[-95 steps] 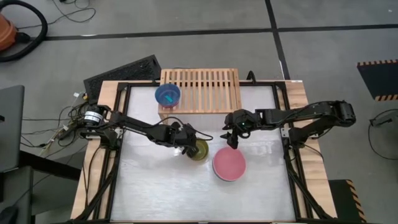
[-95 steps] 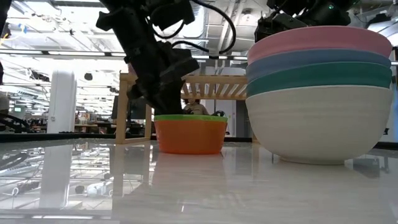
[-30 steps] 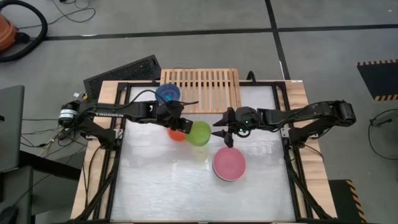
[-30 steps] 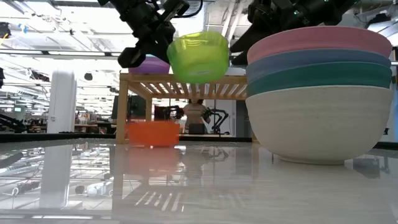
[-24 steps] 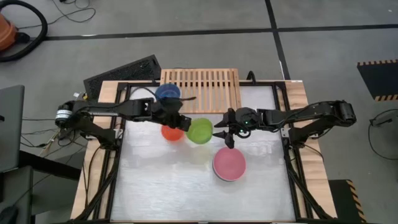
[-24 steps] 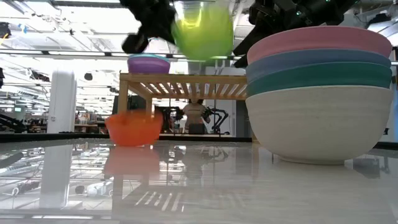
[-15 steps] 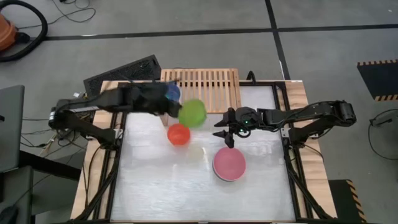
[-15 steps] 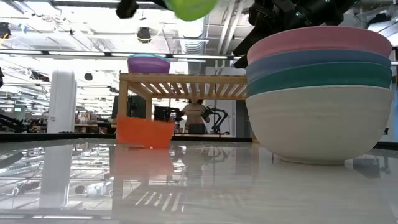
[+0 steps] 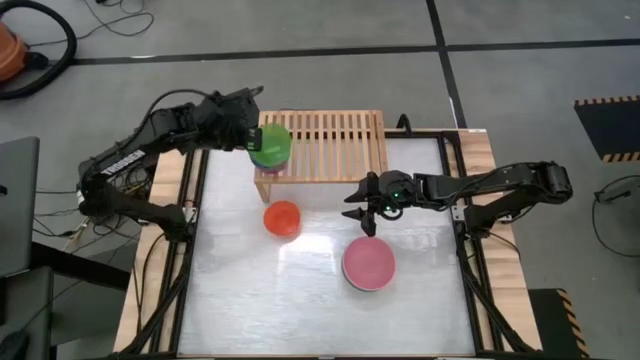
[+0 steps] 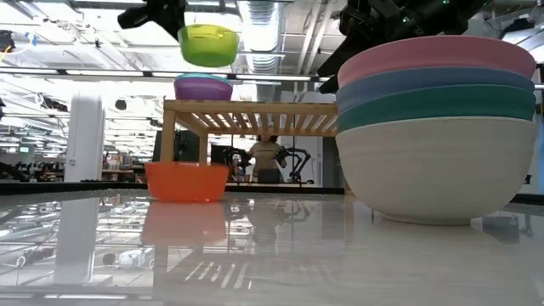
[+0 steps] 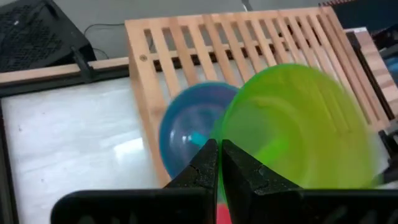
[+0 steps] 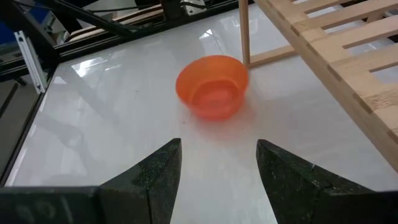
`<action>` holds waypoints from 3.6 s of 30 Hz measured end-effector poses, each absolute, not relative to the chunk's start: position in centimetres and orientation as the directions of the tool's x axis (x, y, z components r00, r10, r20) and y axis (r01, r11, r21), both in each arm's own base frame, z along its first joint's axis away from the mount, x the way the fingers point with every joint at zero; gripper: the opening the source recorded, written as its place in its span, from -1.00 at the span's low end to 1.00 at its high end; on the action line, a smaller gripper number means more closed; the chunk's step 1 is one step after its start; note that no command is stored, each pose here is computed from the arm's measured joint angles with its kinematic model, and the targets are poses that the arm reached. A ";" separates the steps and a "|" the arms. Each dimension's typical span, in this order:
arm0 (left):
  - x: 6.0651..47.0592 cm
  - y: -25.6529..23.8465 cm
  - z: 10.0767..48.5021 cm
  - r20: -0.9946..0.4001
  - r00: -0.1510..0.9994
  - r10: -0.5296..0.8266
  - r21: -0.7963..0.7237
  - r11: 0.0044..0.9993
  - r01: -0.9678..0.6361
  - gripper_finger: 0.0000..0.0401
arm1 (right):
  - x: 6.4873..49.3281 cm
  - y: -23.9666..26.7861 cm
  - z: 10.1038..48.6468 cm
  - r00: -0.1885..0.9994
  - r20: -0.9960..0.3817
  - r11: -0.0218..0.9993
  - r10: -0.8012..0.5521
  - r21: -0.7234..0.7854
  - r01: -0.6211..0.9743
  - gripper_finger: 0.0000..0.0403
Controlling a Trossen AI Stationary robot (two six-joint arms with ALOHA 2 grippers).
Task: Place and stack bowls onto a shelf
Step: Stack the green bowl on top of the blue bowl on the shelf, then stack the orange bowl on top of the green bowl on the shelf
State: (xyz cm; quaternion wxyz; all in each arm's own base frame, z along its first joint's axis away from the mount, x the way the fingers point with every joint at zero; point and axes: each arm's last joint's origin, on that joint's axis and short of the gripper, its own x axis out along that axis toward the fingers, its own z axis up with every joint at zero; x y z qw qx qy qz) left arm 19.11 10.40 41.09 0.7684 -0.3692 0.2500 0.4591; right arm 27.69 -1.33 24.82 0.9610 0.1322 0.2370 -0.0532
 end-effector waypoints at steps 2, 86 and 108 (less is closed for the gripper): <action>18.9 11.3 40.5 -0.733 0.451 0.509 -0.341 0.299 -0.891 -1.00 | 27.7 -1.3 24.8 0.882 -0.470 0.960 -0.040 0.228 0.165 0.16; 23.9 -2.9 22.5 -0.781 0.611 0.131 -0.067 0.954 -0.291 -0.10 | 27.3 -1.5 23.9 0.832 -0.554 0.949 -0.045 0.236 0.208 0.16; 24.2 -2.6 17.0 -0.818 0.559 0.133 0.072 0.989 -0.130 -0.06 | 27.1 -1.4 23.7 0.810 -0.584 0.948 -0.044 0.232 0.218 0.16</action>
